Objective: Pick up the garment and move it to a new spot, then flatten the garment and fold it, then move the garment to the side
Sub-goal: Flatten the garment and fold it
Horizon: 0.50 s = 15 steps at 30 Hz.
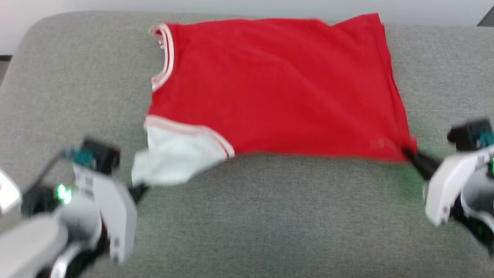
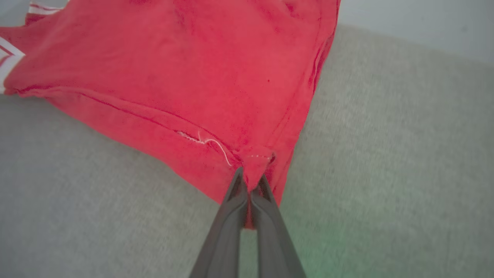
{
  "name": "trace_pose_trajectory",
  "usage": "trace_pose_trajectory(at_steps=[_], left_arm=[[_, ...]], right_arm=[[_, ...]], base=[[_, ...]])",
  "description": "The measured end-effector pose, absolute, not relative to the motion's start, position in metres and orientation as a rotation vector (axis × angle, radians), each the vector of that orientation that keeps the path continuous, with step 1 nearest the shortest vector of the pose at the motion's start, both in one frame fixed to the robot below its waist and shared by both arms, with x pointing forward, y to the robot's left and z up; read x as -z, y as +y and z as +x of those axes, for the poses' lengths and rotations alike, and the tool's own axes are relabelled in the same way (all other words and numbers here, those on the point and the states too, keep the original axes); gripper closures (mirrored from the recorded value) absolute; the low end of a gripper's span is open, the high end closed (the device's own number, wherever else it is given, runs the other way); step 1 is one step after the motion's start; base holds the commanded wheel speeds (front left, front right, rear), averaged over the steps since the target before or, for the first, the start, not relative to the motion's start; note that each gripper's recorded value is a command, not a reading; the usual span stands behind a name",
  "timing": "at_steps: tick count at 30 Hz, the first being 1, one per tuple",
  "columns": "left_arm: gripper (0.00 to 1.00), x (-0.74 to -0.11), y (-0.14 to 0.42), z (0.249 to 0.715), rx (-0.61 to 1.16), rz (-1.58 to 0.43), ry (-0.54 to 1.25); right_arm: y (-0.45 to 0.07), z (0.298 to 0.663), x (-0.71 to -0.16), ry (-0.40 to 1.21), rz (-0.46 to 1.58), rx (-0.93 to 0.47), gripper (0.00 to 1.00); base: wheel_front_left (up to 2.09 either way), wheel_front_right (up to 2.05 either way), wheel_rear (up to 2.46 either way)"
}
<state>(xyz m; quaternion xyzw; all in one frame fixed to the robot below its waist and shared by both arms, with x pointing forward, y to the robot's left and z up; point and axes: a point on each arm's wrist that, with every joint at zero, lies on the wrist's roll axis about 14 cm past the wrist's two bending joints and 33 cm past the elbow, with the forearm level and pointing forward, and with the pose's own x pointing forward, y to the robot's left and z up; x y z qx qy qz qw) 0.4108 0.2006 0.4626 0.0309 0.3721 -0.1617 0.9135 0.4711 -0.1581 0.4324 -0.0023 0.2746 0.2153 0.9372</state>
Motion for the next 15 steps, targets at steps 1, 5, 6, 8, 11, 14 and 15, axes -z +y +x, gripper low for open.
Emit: trace_pose_trajectory(at_steps=[1, 5, 6, 8, 11, 14, 15], left_arm=[[1.0, -0.458, 0.2, 0.398, 0.331, 0.053, 0.798], [1.0, -0.438, 0.196, 0.353, 0.306, -0.017, 0.937], [1.0, -0.435, 0.196, 0.343, 0.298, -0.037, 0.969], [1.0, -0.428, 0.198, 0.324, 0.278, -0.051, 1.029], [1.0, -0.421, 0.2, 0.301, 0.256, -0.078, 1.113], [1.0, -0.419, 0.2, 0.288, 0.237, -0.096, 1.156], [1.0, -0.418, 0.2, 0.284, 0.235, -0.1, 1.171]], right_arm=[[-0.16, 0.459, -0.426, 0.604, 0.001, -0.442, 1.0], [-0.163, 0.41, -0.401, 0.764, 0.045, -0.458, 1.0], [-0.162, 0.401, -0.4, 0.787, 0.064, -0.462, 1.0], [-0.16, 0.383, -0.396, 0.844, 0.073, -0.477, 1.0], [-0.157, 0.359, -0.392, 0.925, 0.089, -0.499, 1.0], [-0.156, 0.339, -0.389, 0.994, 0.103, -0.511, 1.0], [-0.157, 0.335, -0.389, 1.011, 0.106, -0.513, 1.0]], base=[[0.0, 0.0, 0.0], [0.0, 0.0, 0.0], [0.0, 0.0, 0.0], [0.0, 0.0, 0.0], [0.0, 0.0, 0.0], [0.0, 0.0, 0.0], [0.0, 0.0, 0.0]])
